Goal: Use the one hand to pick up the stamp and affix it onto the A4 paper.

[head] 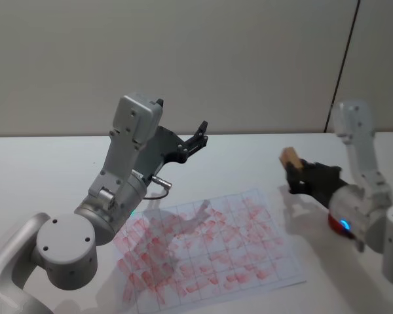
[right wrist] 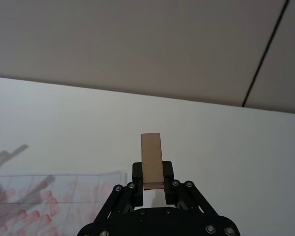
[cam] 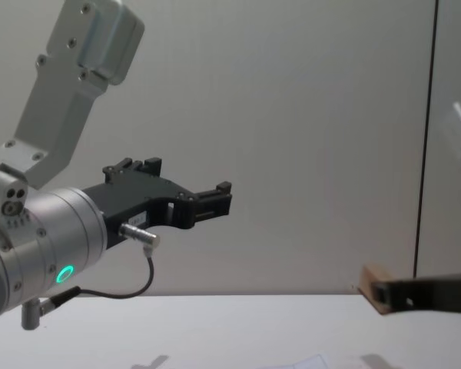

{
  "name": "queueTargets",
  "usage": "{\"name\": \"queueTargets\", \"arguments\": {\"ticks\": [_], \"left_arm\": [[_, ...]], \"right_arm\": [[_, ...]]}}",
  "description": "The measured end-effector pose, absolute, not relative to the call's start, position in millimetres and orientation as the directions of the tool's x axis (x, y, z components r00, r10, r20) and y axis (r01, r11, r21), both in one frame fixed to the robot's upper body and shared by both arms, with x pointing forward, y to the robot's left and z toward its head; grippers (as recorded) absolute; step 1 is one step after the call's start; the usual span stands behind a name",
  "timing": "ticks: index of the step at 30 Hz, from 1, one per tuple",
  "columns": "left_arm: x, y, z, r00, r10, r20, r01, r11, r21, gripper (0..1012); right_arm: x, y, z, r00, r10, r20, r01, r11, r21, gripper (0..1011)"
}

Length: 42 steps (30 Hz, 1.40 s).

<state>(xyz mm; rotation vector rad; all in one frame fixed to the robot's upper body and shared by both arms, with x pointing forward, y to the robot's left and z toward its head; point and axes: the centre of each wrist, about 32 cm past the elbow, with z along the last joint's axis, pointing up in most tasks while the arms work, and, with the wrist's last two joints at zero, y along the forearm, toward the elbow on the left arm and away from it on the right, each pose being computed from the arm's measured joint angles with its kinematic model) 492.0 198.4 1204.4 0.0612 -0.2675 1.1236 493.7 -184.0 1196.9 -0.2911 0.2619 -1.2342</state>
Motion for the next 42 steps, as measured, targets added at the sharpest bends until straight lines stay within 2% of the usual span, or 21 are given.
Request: {"name": "queueTargets", "arguments": {"ticks": [6,16,34,38,42], "left_arm": [[492.0,198.4,1204.4,0.404,0.882,0.242,-0.897,0.434,-0.086,1001],[492.0,198.4,1204.4,0.404,0.882,0.243,-0.897,0.434,-0.086,1001],[492.0,198.4,1204.4,0.404,0.882,0.242,-0.897,0.434,-0.086,1001],[492.0,198.4,1204.4,0.404,0.882,0.242,-0.897,0.434,-0.086,1001],[492.0,198.4,1204.4,0.404,0.882,0.242,-0.897,0.434,-0.086,1001]], "right_arm": [[483.1,-203.4,1191.6,0.253,-0.967,-0.023,0.886,0.241,-0.396,216],[465.3,-222.0,1183.8,0.200,-0.980,-0.001,0.875,0.179,-0.449,216],[452.3,-235.8,1175.9,0.168,-0.986,0.017,0.858,0.137,-0.496,217],[451.6,-237.0,1172.5,0.170,-0.985,0.014,0.853,0.140,-0.502,301],[450.8,-237.7,1169.3,0.173,-0.985,0.014,0.851,0.142,-0.506,426]]}}
